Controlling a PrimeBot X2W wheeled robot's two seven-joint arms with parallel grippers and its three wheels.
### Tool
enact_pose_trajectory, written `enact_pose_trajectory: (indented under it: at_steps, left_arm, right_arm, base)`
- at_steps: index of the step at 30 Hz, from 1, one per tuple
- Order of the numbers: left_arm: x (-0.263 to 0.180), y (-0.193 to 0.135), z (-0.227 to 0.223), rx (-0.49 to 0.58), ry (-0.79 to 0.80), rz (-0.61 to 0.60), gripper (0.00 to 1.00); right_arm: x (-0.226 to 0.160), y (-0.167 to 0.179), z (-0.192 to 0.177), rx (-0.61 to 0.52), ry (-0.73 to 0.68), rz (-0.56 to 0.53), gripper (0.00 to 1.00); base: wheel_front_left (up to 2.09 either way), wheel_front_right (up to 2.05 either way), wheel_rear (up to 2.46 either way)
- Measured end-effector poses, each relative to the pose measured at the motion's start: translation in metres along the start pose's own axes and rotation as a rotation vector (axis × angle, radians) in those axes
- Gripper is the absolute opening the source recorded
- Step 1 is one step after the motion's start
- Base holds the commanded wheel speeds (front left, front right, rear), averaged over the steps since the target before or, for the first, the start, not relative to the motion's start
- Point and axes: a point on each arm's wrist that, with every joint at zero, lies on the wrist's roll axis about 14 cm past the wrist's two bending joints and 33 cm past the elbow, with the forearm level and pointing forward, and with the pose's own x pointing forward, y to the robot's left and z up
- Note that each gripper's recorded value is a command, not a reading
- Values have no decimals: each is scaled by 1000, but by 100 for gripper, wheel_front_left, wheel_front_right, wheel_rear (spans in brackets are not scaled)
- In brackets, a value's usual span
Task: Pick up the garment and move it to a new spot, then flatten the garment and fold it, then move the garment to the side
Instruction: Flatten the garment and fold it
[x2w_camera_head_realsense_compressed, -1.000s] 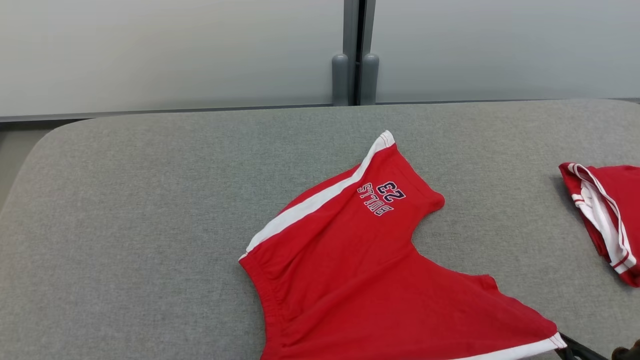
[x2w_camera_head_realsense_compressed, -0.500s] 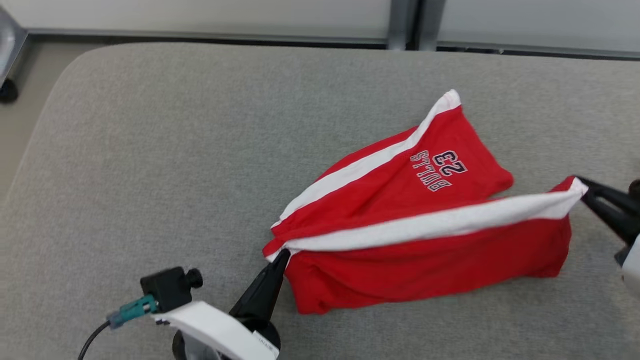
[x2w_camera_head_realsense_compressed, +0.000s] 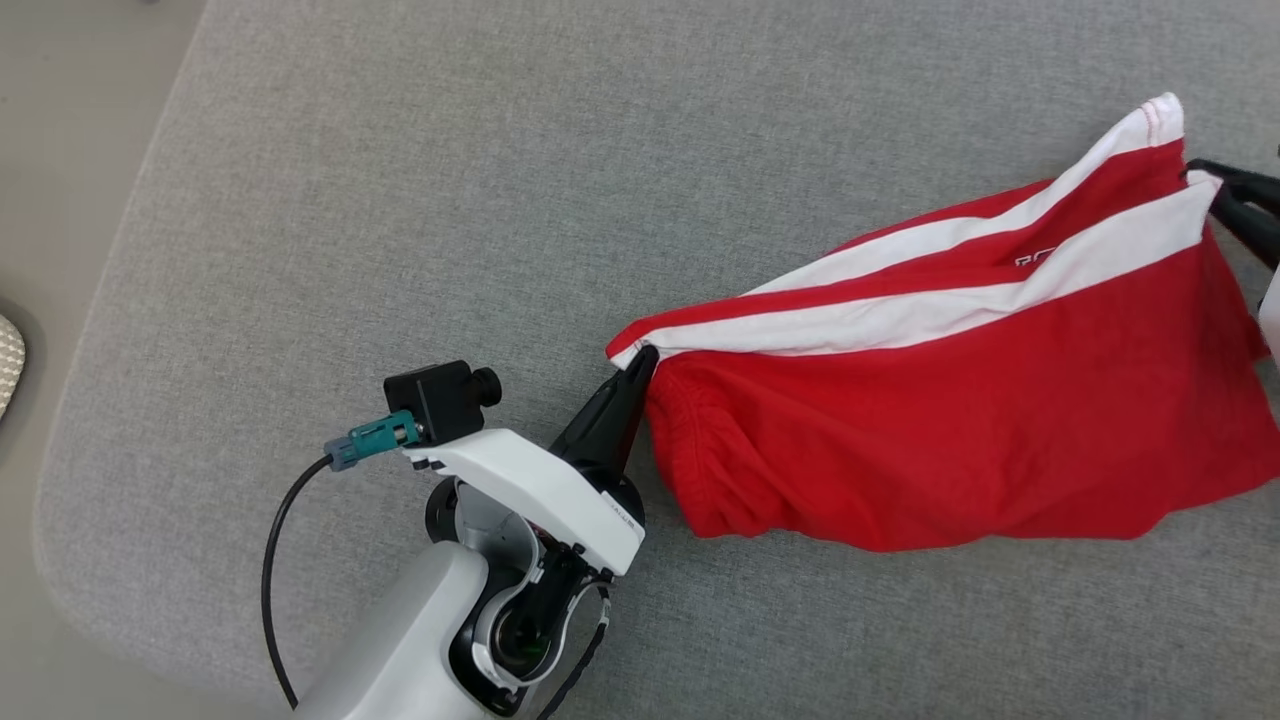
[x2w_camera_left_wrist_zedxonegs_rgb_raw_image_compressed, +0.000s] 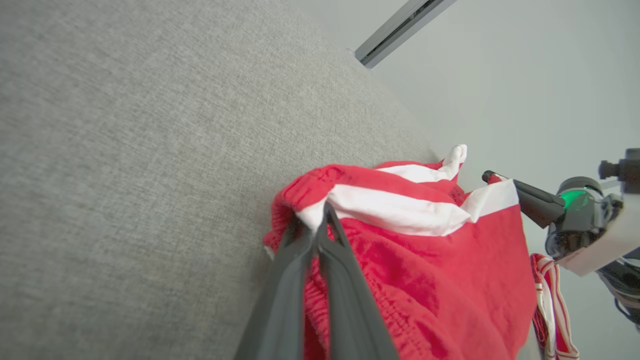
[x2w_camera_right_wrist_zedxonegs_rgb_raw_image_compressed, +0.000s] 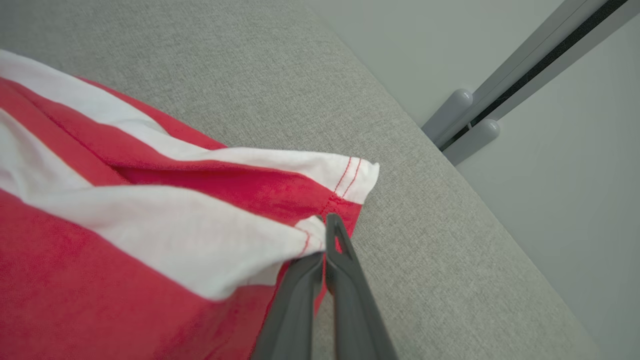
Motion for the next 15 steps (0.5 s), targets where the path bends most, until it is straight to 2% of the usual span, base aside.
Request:
enact_pose_trajectory:
  at_steps: [15]
  left_arm:
    - [11, 3, 14, 4, -60, 6, 0]
  right_arm:
    - [37, -21, 3, -23, 2, -6, 0]
  base:
    - [0, 0, 0]
